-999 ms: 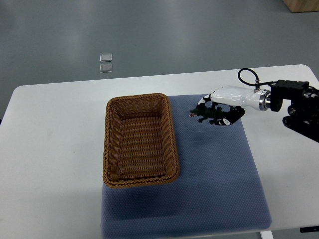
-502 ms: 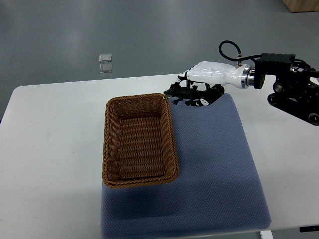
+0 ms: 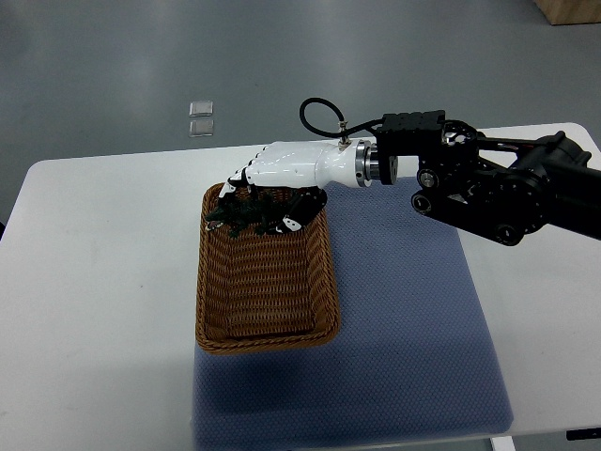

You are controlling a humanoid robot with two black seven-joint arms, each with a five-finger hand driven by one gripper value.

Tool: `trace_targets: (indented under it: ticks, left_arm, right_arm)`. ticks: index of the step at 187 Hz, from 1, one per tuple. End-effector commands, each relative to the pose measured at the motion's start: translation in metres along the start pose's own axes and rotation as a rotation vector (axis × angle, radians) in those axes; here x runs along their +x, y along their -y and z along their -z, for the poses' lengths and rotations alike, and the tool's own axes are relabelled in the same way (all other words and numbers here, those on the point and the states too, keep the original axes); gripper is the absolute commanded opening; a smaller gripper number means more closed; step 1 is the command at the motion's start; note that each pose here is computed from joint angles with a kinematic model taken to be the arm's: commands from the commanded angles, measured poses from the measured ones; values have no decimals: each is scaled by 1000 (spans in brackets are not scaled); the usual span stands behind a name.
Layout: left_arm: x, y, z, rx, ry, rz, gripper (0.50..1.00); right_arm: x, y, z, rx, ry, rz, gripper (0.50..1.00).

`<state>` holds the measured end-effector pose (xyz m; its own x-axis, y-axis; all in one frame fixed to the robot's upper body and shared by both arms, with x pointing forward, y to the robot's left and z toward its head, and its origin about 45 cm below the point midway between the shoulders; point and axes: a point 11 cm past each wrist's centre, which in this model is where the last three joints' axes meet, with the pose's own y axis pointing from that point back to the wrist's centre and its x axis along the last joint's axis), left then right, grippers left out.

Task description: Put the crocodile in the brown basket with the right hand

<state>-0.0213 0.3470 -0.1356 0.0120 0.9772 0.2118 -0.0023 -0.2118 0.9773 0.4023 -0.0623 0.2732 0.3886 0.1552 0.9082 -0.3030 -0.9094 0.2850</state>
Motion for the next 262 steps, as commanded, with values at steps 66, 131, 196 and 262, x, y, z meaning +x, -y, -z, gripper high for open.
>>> trace_targets:
  ticks: [66, 131, 196, 262]
  left_arm:
    - [0, 0, 0, 0, 0, 0, 1000]
    - [1, 0, 0, 0, 2, -2, 1000]
    - [1, 0, 0, 0, 3, -2, 1000]
    - [1, 0, -1, -1, 3, -3, 1000]
  right_arm:
    - [-54, 3, -1, -6, 59, 88, 605]
    - [-62, 2, -3, -19, 75, 83, 756]
    - [-63, -2, -11, -42, 84, 80, 921]
    - [-19, -28, -45, -161, 219, -123, 924]
